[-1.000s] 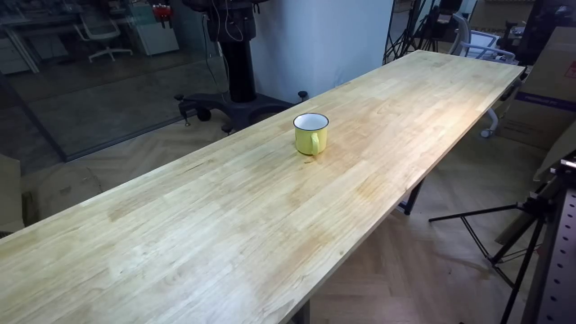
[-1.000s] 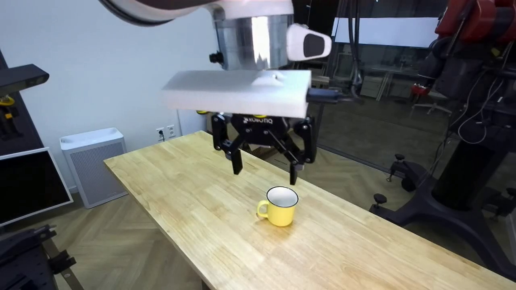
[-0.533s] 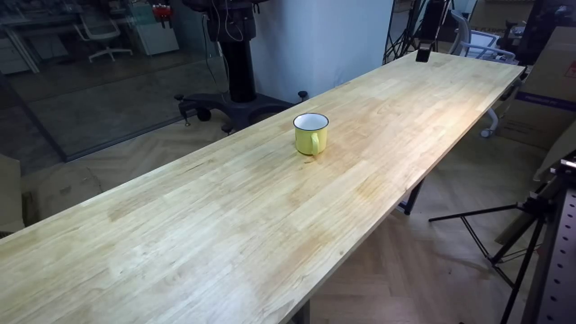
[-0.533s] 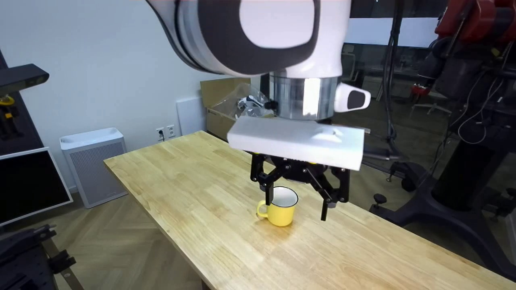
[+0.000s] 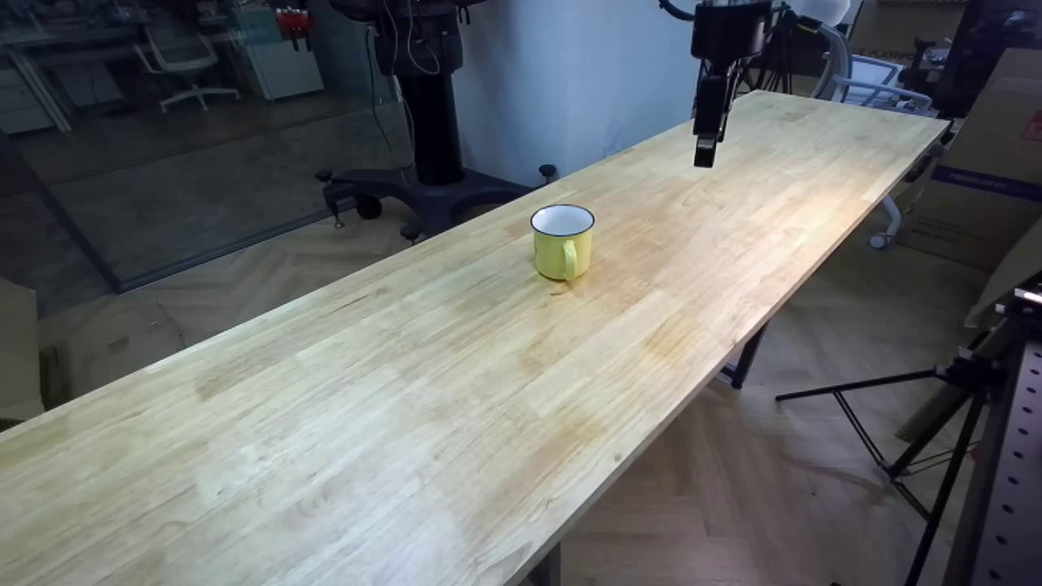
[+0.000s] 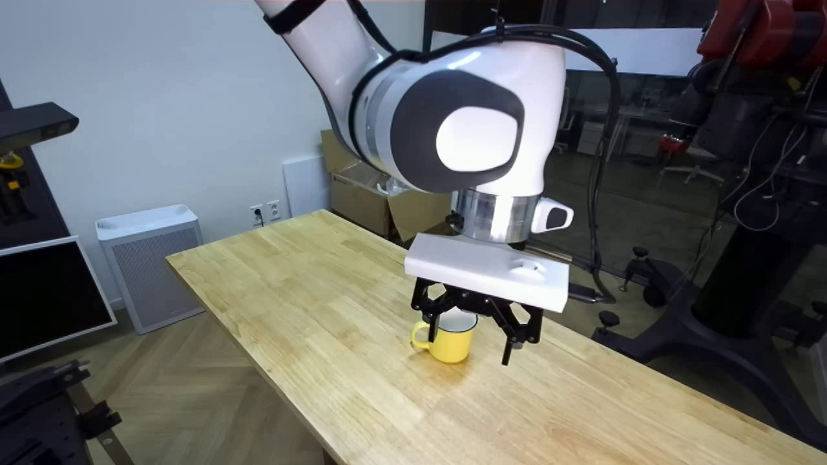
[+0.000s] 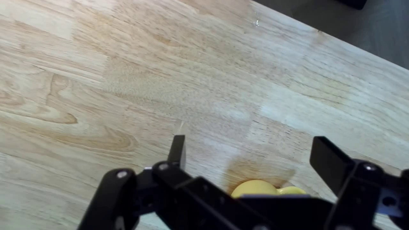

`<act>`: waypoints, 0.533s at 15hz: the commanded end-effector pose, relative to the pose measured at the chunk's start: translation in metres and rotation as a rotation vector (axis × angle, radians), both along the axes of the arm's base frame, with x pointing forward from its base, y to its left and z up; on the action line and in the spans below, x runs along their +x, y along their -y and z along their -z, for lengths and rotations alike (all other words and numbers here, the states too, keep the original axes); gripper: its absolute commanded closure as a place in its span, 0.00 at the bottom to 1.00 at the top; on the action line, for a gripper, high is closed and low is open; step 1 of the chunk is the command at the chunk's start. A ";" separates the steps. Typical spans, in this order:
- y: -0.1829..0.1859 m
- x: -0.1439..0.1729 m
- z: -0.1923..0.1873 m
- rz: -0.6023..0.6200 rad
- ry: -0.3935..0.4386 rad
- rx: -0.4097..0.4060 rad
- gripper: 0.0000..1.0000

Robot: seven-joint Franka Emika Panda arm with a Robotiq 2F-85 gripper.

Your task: Move the mug forward

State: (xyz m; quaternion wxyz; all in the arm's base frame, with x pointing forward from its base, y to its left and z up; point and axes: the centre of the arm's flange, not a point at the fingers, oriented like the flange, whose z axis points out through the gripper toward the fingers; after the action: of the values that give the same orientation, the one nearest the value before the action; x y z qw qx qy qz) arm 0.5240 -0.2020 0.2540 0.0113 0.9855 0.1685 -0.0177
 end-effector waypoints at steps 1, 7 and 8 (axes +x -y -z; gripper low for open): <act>0.001 0.000 -0.001 0.000 0.002 -0.001 0.00; 0.011 0.053 0.045 -0.017 0.312 -0.085 0.00; 0.010 0.061 0.054 -0.002 0.355 -0.073 0.00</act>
State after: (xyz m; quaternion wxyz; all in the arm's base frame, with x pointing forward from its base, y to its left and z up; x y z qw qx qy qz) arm 0.5529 -0.2058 0.2297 0.0706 0.9780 0.1725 0.0940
